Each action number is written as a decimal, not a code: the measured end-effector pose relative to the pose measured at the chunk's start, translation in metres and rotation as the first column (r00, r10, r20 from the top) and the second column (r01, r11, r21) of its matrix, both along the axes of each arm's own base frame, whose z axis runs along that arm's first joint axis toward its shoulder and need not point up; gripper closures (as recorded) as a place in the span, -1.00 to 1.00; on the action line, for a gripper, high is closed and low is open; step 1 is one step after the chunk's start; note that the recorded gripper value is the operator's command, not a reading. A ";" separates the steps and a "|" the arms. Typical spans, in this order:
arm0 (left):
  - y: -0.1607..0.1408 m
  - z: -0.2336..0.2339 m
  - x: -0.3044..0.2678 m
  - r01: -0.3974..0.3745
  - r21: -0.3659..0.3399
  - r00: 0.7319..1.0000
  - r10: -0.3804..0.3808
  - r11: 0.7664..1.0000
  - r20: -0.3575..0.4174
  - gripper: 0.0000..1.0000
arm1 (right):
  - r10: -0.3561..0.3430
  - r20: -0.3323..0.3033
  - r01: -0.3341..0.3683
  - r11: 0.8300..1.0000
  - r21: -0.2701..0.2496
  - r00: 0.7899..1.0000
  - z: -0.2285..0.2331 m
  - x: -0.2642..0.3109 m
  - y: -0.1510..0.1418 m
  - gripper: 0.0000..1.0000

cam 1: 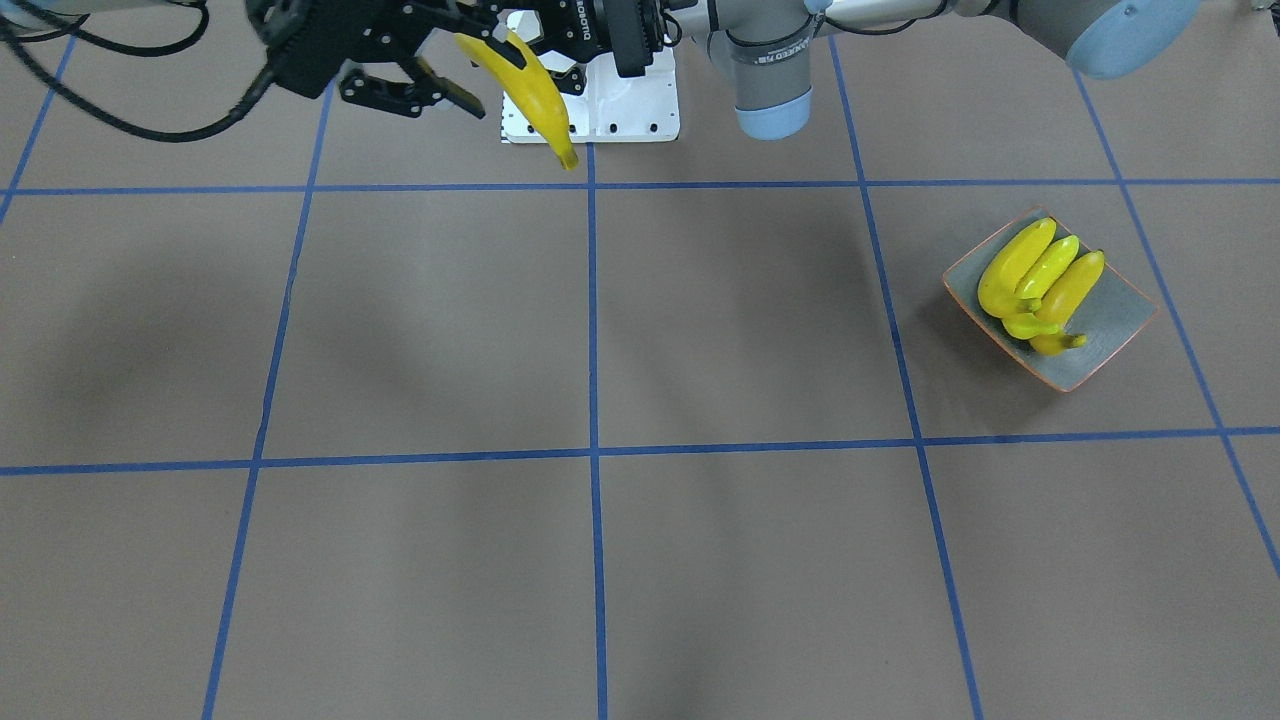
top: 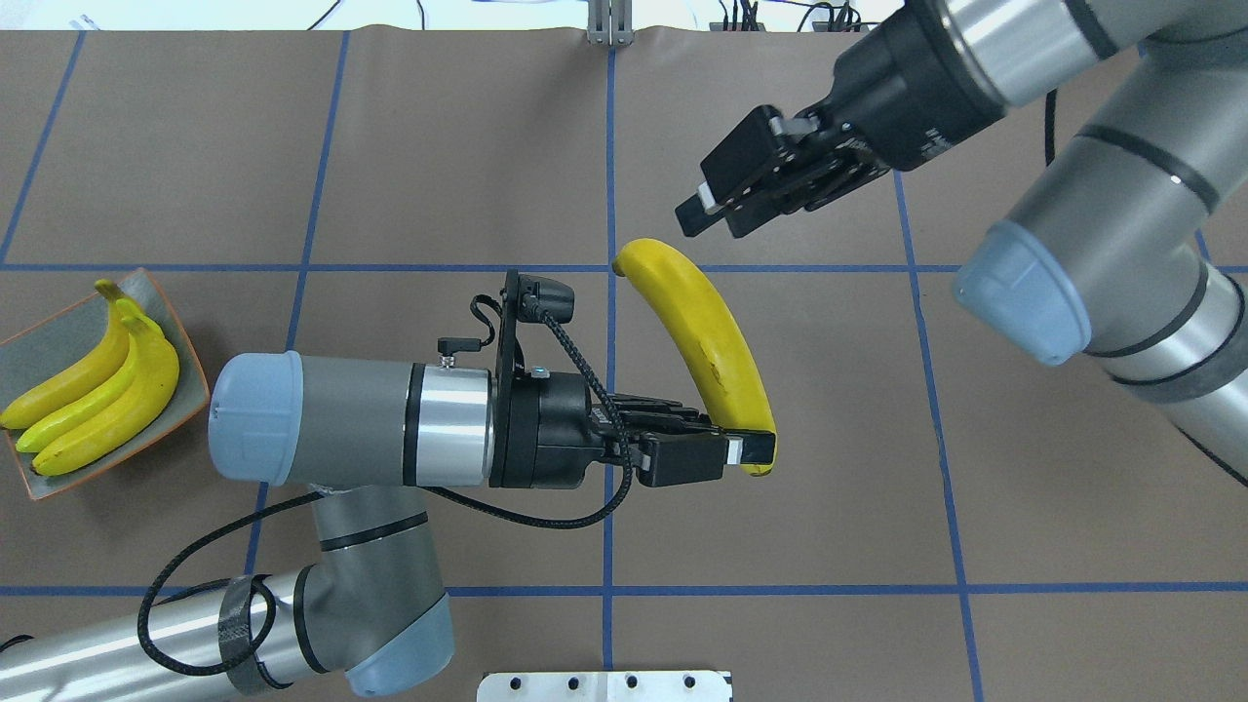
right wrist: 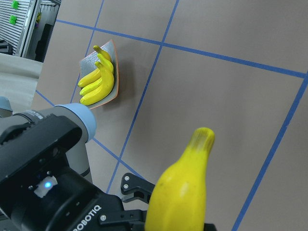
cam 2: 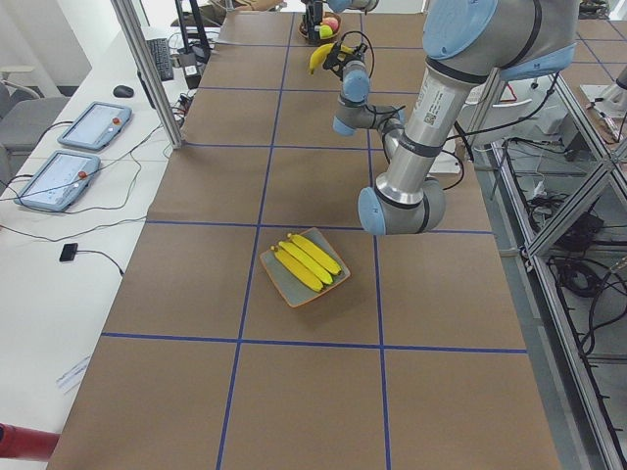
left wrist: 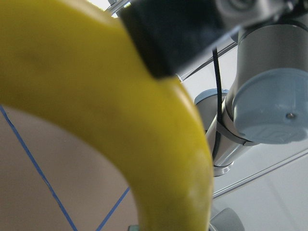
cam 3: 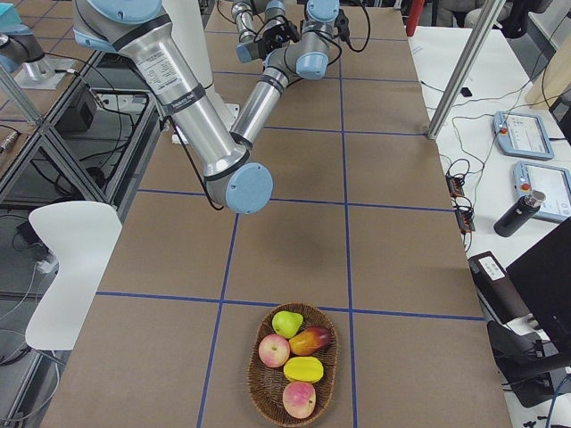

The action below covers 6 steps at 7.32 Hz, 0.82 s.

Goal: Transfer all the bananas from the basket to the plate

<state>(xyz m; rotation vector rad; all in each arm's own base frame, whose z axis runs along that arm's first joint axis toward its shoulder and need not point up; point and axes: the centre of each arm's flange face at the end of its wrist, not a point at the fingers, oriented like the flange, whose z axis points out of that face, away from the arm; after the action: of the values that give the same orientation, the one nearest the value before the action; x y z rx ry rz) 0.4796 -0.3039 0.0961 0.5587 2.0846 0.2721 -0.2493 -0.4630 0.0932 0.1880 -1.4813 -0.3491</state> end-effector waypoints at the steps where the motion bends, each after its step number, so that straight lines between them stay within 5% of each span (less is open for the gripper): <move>1: 0.002 0.004 -0.004 -0.012 -0.019 1.000 0.012 1.000 -0.005 1.00 | -0.006 0.002 0.006 1.000 -0.023 1.000 0.009 0.031 -0.015 -1.00; 4: 0.006 0.023 -0.013 -0.022 -0.043 1.000 0.022 0.999 0.012 1.00 | 0.061 -0.017 -0.062 0.995 -0.077 0.998 0.037 0.079 -0.040 -1.00; 6: -0.001 0.049 -0.014 -0.006 -0.067 0.998 0.011 0.998 0.068 1.00 | 0.191 -0.082 -0.202 0.969 -0.144 0.978 0.085 0.110 -0.067 -1.00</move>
<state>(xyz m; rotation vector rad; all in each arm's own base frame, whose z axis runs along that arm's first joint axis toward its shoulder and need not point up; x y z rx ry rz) 0.4657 -0.3044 0.1455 0.4940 2.0230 0.2218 -0.1396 -0.5298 0.1785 0.1974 -1.4021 -0.0811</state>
